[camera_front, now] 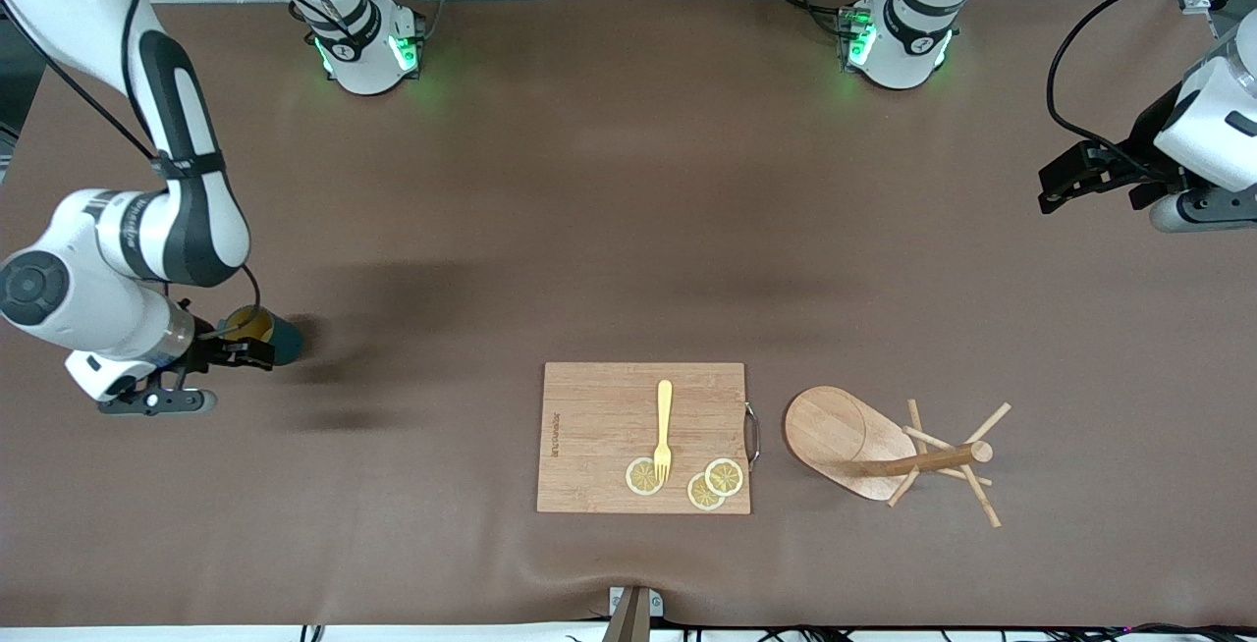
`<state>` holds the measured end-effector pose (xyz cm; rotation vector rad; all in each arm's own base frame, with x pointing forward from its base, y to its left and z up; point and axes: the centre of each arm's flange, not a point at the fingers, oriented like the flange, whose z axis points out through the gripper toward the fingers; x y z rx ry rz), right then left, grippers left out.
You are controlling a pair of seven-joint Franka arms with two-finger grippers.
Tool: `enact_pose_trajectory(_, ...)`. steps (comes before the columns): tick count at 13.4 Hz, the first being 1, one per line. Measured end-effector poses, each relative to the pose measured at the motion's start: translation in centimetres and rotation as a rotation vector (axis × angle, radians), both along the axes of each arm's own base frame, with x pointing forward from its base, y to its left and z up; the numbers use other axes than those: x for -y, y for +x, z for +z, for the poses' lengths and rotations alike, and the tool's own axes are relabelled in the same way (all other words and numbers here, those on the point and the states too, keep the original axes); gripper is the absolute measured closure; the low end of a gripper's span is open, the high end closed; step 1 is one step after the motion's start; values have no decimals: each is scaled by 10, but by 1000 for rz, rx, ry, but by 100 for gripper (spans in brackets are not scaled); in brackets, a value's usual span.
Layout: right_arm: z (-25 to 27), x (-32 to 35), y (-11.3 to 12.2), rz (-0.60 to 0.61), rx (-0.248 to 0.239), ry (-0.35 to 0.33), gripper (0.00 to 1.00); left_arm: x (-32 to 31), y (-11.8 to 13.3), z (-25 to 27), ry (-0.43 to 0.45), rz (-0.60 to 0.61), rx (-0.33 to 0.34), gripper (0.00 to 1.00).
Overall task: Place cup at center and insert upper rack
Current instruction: 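Lower the right gripper over the teal mug rim and grasp it, then lift the teal mug with the right gripper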
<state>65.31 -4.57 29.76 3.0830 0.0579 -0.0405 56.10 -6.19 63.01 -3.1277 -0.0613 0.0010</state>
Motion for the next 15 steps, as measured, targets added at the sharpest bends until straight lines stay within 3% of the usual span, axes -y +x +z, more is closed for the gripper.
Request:
enact_pose_trajectory(9,-35,-1,-16,-30,-134,32,0,0,0,0,0,0,1,0)
enact_pose_trajectory(13,-42,-1,-22,-38,-162,42,0,0,0,0,0,0,1,0)
enact_pose_trajectory(15,-46,-1,-23,-38,-170,42,6,0,0,0,0,0,1,0)
